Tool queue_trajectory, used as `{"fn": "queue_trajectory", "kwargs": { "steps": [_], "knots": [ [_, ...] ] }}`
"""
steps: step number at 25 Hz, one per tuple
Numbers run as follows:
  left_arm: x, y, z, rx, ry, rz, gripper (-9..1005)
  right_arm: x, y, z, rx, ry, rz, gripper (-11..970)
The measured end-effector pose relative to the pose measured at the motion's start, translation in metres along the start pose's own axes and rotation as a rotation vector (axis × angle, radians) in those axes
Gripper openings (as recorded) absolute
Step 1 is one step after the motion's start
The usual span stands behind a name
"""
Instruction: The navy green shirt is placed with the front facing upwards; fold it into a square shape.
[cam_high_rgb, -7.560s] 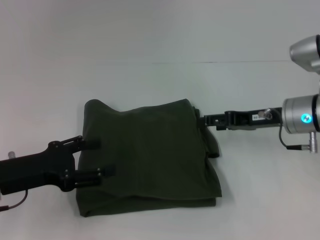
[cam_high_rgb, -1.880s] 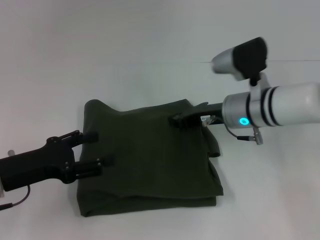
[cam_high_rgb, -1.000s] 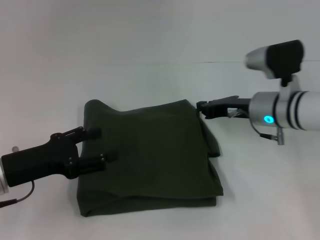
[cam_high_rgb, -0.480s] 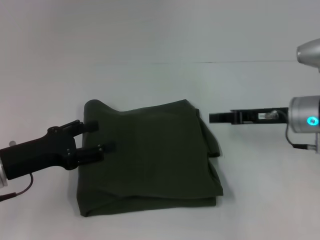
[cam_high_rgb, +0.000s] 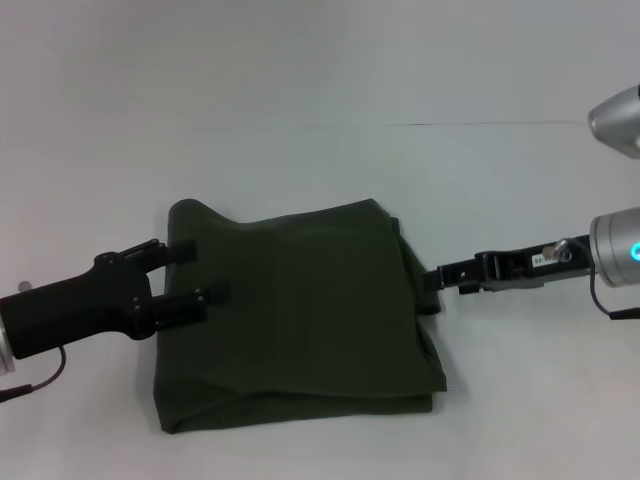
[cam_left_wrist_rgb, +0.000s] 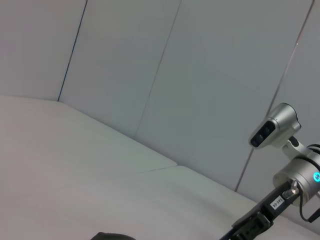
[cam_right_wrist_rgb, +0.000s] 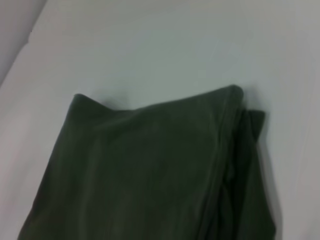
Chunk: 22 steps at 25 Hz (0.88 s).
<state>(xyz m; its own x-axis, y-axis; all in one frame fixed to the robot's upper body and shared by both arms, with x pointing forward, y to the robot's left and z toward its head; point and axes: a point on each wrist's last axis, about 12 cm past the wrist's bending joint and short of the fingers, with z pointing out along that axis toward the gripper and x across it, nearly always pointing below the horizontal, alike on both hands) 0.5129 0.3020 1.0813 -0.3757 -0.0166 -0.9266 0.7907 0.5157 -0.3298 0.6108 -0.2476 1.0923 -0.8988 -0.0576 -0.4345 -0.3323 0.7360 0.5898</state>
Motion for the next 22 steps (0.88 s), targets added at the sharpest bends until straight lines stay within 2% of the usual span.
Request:
{"fn": "queue_trajectory", "kwargs": {
  "steps": [5, 11, 22],
  "knots": [
    [0.000, 0.001, -0.001, -0.007, 0.002, 0.002, 885, 0.001, 0.000, 0.005, 0.012, 0.001, 0.014, 740],
    [-0.001, 0.002, -0.001, -0.011, 0.002, 0.007, 885, -0.001, 0.003, 0.015, 0.022, 0.000, 0.034, 808],
    [-0.001, 0.004, -0.003, -0.031, -0.002, 0.017, 886, -0.004, 0.012, 0.027, 0.024, 0.004, 0.058, 806]
  ]
}}
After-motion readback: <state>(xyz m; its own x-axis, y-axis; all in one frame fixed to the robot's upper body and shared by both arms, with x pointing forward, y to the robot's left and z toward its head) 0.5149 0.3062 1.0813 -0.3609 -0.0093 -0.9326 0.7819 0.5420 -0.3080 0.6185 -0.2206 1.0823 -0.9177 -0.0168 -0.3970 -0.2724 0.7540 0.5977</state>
